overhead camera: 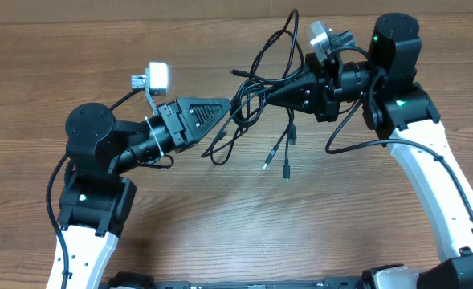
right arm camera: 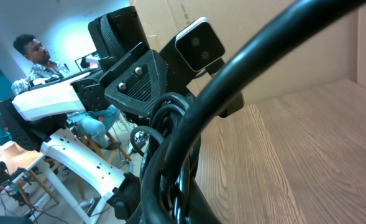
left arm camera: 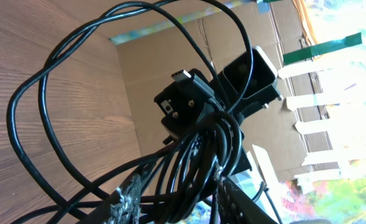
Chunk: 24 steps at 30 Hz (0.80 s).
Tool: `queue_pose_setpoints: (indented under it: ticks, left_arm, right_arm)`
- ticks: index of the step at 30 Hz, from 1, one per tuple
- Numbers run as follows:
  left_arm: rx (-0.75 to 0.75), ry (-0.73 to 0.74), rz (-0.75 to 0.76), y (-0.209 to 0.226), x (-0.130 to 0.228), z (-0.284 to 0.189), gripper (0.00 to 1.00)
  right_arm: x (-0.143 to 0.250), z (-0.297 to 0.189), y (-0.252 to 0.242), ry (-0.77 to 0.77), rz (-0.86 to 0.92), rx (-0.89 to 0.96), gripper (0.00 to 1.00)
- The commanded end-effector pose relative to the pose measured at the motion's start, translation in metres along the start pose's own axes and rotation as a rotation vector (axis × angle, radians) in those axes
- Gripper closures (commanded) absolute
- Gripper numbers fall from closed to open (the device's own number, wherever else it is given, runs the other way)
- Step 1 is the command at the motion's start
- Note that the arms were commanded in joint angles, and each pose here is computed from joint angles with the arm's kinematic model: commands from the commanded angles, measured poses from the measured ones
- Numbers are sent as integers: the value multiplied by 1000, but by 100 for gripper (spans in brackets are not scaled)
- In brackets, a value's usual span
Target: Untangle cables
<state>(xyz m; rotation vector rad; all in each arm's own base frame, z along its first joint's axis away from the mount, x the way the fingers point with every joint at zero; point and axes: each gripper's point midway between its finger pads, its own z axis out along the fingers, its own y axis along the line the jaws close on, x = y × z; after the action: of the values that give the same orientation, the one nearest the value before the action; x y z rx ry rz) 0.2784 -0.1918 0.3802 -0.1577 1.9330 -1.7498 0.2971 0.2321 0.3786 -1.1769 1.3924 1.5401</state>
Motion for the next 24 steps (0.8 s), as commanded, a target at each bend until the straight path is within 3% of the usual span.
queue_pose_setpoints:
  ticks: [1, 9, 15, 24]
  left_arm:
    - [12, 27, 3, -2, 5, 0, 61]
    - [4, 22, 27, 1, 4, 2, 61]
    - [1, 50, 36, 6, 8, 9, 69]
    - [-12, 97, 55, 18, 15, 22, 66]
  right_arm:
    - [-14, 0, 13, -2, -67, -3, 96]
    - [-13, 7, 20, 6, -68, -40, 96]
    - [-13, 12, 23, 11, -78, -57, 96]
    - [-12, 16, 25, 14, -77, -68, 96]
